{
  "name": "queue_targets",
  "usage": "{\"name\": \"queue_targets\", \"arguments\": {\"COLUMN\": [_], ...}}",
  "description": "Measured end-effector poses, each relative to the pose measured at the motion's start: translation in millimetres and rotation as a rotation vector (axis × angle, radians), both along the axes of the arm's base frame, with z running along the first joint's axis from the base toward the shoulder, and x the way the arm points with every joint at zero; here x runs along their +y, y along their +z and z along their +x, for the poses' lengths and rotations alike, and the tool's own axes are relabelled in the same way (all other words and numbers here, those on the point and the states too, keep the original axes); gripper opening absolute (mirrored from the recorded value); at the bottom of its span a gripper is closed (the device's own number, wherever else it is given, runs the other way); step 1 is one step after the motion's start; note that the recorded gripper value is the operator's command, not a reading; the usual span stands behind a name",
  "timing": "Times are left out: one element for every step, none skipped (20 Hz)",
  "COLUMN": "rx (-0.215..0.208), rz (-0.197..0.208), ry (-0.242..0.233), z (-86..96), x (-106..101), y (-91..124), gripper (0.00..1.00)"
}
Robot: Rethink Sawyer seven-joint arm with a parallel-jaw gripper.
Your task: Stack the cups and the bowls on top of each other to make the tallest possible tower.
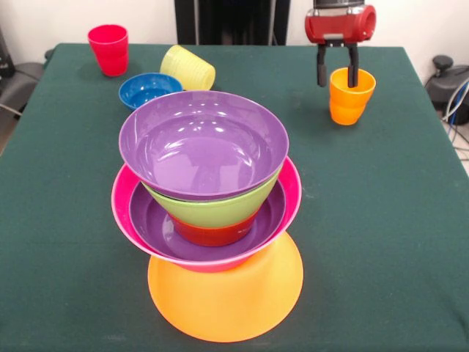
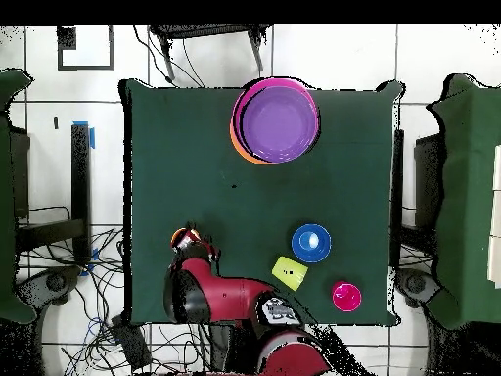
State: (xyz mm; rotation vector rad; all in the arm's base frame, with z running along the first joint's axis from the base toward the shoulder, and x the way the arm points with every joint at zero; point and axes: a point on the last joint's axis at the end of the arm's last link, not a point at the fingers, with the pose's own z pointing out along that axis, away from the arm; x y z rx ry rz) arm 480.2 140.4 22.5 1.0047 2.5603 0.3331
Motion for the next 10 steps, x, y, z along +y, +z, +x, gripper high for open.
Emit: {"name": "queue_targets", "arguments": {"rx": [0.002,0.004,0.01,0.014,0.018,0.023,0.021,0.019,0.018,0.021], "rz": [0.001,0.002,0.006,0.007,0.009,0.012,0.013,0.015,0.016,0.018], "ry": [-0.001,-0.001,-0.002,-0.002,-0.003,-0.003,-0.004,-0.005,-0.005,-0.007], "z": [-0.7,-1.3,-4.3,-6.1,-7.9,-10.8,-10.7,-10.7,-10.7,-11.2], "x": [0.3,0.6,1.8,2.3,2.9,4.2,4.5,4.8,4.8,4.3], "y": [-2.5,-5.0,-11.2,-13.7,-16.1,-20.5,-21.3,-21.7,-21.9,-23.1], "gripper": [1.0,1.0,1.0,1.0,1.0,1.0,1.0,1.0,1.0,1.0]}}
